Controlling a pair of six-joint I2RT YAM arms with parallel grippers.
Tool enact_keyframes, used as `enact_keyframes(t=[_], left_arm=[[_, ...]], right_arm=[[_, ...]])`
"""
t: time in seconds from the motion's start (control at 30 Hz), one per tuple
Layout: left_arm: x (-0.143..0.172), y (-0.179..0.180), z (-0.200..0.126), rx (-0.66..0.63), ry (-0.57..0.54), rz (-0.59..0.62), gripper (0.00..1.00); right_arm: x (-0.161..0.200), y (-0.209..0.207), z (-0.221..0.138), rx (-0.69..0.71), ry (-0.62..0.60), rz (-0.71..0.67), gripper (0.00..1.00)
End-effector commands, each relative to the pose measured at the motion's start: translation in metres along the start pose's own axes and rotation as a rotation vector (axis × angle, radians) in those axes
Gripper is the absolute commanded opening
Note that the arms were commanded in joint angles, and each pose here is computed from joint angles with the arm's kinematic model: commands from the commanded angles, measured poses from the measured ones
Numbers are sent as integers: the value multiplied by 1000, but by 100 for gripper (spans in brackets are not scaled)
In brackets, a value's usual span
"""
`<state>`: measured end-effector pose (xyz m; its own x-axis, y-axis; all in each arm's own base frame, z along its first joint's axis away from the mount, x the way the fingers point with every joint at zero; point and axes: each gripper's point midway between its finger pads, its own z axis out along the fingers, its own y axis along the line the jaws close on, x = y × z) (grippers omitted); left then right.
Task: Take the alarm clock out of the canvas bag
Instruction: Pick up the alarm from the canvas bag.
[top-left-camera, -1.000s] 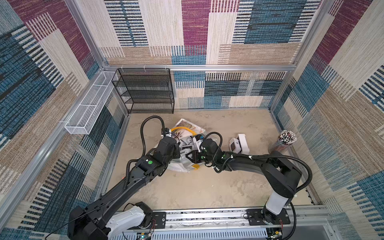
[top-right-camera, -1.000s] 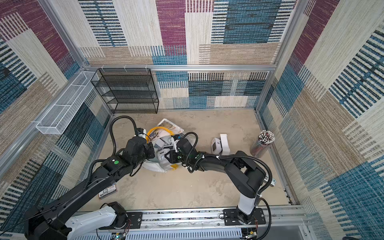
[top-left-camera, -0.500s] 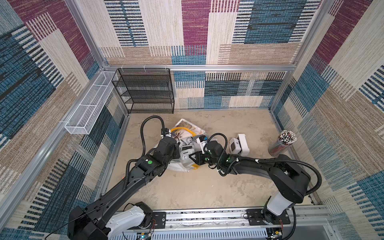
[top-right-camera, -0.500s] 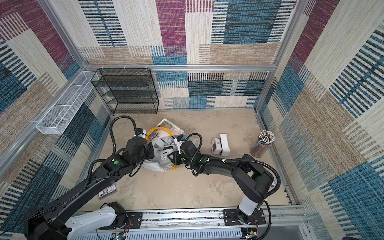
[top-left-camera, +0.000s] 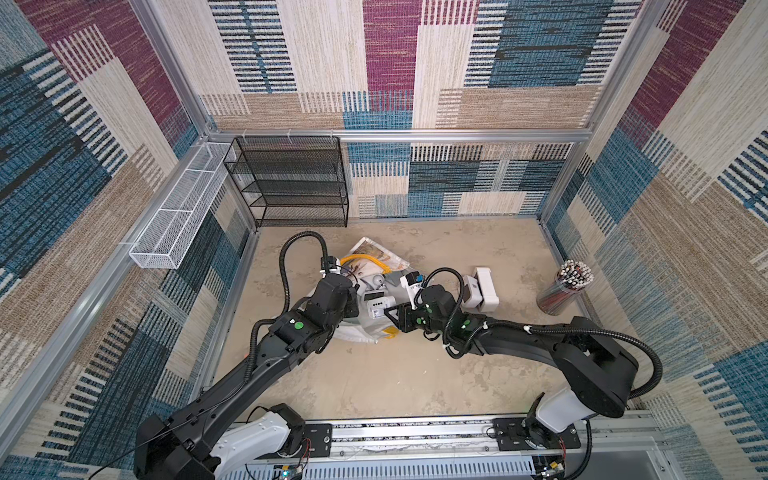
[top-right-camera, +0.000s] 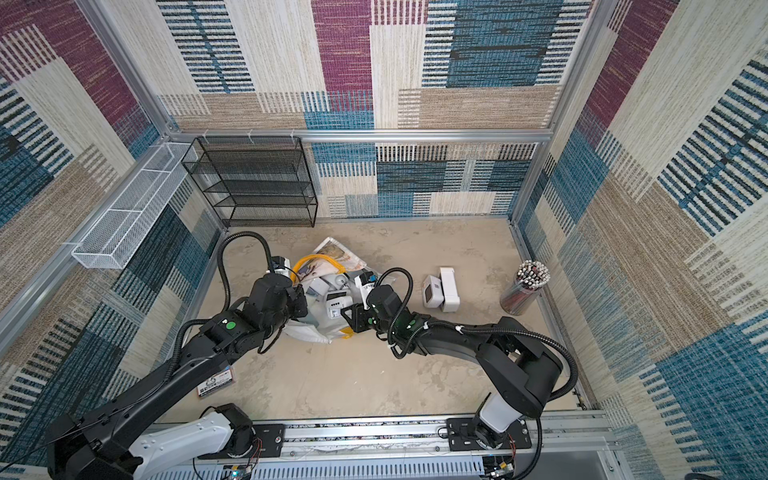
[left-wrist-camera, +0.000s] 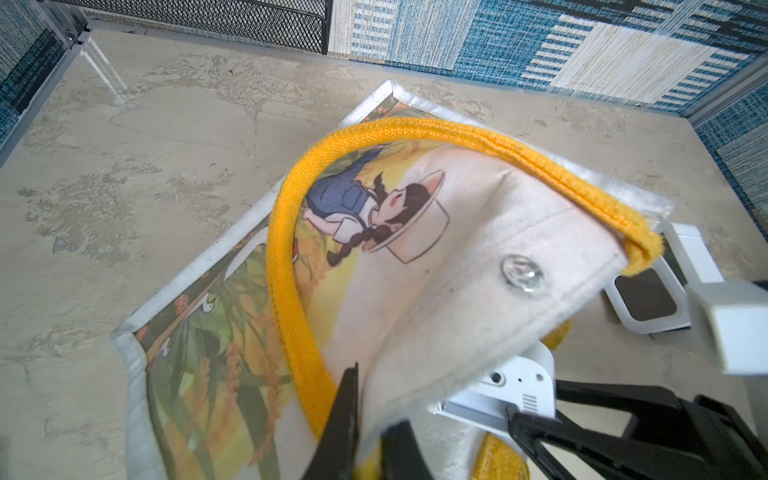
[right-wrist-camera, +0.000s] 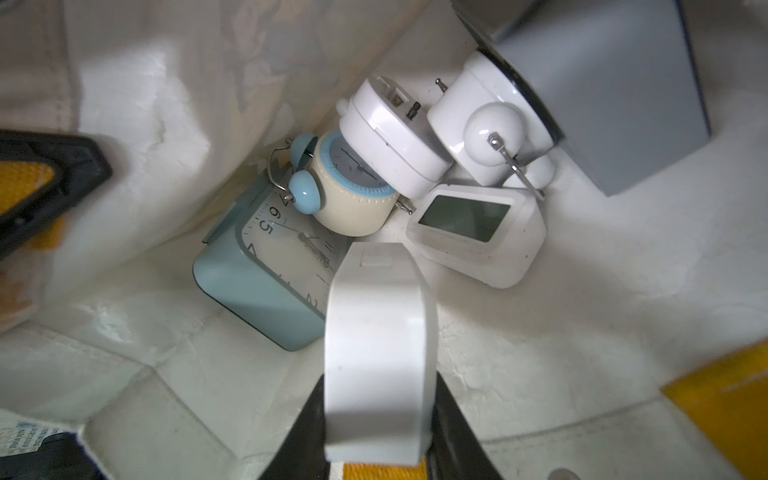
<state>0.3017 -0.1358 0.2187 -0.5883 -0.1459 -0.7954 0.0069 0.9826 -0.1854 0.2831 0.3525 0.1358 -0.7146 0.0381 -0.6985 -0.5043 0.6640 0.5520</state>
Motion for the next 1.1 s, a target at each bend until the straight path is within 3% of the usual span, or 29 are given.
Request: enact_keyframes(t=[0.0, 0.6, 1.07], left_arm=[[5, 7, 0, -32, 11, 7, 0], [6, 7, 0, -27, 16, 2, 0], [7, 7, 0, -29, 19, 0, 0]], right_arm=[[-19, 8, -7, -22, -90, -26, 25], [-23, -7, -43, 40, -200, -56, 24], [-36, -27, -91, 133, -350, -86, 25]])
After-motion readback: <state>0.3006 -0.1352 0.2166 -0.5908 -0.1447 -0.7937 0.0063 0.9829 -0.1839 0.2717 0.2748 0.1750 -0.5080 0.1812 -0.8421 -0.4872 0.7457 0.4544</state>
